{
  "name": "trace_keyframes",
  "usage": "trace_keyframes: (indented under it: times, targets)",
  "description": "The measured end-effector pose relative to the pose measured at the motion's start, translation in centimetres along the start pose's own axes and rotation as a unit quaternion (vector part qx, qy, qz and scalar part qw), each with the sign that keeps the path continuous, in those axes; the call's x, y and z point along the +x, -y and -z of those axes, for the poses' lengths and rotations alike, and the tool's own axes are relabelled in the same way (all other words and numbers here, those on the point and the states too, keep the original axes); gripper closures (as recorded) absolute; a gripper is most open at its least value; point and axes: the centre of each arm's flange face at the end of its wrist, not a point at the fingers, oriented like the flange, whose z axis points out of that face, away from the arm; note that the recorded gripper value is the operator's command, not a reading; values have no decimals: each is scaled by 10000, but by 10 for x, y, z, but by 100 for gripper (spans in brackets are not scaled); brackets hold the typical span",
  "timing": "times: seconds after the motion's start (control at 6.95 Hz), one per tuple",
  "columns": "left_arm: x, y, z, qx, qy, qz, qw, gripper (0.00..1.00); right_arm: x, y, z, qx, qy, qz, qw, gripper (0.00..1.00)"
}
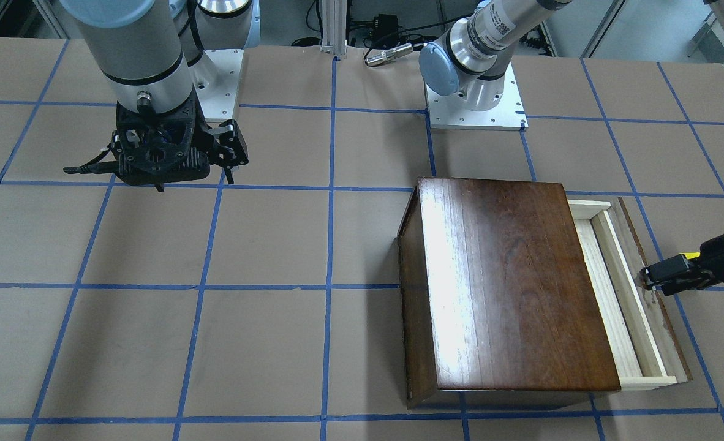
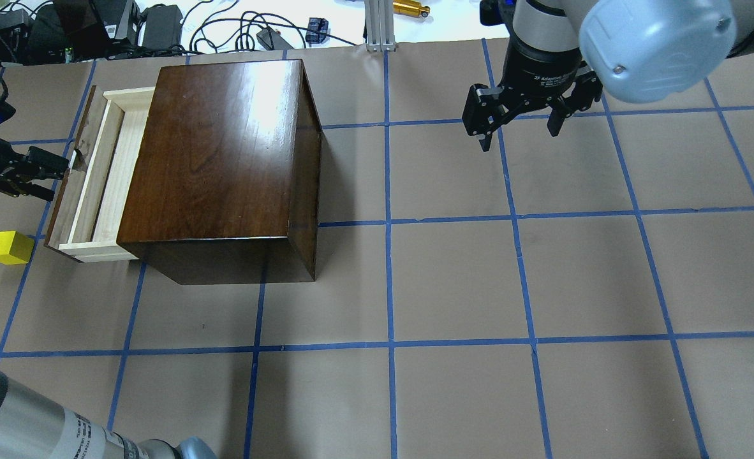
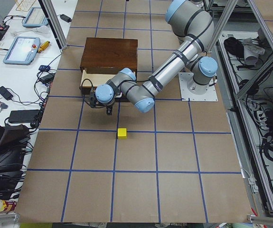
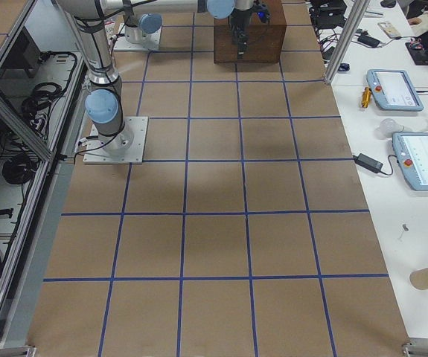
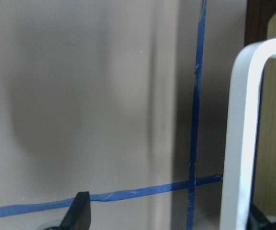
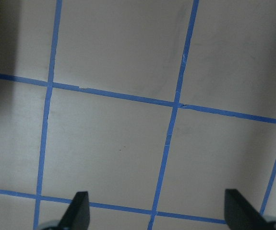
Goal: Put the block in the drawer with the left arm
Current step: 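Pull the drawer open with the left gripper, away from the cabinet, then release the handle and raise the left gripper over the cabinet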
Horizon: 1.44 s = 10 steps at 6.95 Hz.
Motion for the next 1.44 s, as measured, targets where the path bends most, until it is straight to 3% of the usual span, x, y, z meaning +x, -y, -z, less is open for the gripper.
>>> trace_keyframes:
  times: [0.43, 1.01, 1.44]
  targets:
    - [30, -12, 49, 175, 219, -87, 9996, 0, 0, 0, 0, 0, 0, -3, 10000, 0]
    - [121, -79, 146, -53, 740, -113, 9972, 0, 0, 0, 0, 1, 0, -4, 10000, 0]
    - [190, -105, 164, -33, 980, 306, 9947, 0, 0, 0, 0, -1, 0, -5, 10000, 0]
